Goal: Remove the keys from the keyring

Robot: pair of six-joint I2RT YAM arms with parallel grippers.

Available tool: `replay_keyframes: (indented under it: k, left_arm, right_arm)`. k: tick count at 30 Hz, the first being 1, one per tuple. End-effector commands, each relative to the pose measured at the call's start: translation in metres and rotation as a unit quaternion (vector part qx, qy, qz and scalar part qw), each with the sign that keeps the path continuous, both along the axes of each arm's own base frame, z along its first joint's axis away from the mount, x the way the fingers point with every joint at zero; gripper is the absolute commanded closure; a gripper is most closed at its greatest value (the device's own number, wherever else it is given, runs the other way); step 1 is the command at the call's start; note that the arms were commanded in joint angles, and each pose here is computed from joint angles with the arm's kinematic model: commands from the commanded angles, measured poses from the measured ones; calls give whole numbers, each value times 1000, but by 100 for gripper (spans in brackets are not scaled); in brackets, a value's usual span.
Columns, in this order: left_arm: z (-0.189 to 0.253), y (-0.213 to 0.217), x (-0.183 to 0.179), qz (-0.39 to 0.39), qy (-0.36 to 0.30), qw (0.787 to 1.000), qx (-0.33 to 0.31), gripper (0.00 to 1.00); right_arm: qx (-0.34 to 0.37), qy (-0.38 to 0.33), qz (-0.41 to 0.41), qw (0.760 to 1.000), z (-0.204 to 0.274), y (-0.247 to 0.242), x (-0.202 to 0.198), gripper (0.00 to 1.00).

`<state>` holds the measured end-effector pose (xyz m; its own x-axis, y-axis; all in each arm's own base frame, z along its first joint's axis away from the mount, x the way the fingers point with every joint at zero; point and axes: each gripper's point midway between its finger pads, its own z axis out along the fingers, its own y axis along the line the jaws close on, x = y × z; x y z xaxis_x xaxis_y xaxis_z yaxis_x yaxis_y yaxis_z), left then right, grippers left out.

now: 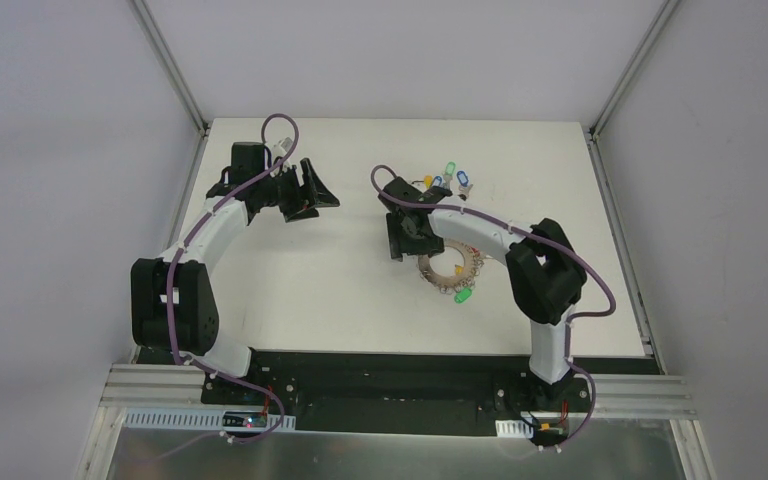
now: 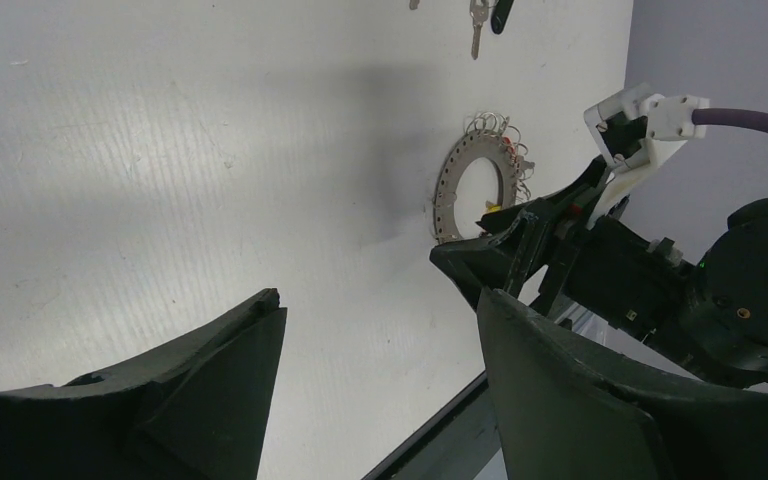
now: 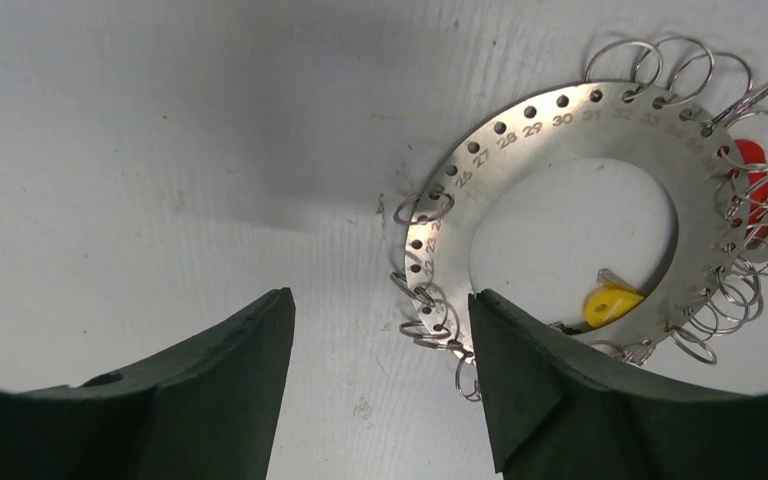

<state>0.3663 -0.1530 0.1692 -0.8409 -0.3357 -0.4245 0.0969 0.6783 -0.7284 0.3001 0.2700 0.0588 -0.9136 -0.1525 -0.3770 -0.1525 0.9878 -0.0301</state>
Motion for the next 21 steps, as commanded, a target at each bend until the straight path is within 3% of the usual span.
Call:
replay_keyframes:
  k: [1, 8, 12, 18, 21]
  left_arm:
    - [16, -6, 0, -12, -24, 1000, -15, 28]
    - [16, -6, -1, -13, -23, 1000, -16, 30]
    - [17, -6, -1, -13, -25, 999, -16, 30]
    - [20, -6, -1, -14, -27, 999, -18, 30]
    - [19, -6, -1, -14, -27, 999, -17, 30]
  right_arm:
    - [-1, 35, 16, 999, 13, -5, -11, 31]
    - [-22, 141, 25, 989, -23, -17, -36, 42]
    - [-45, 159, 22, 986, -30, -22, -39, 63]
    - [14, 66, 35, 997, 17, -7, -20, 99]
    - [66, -8, 44, 997, 59, 2, -14, 100]
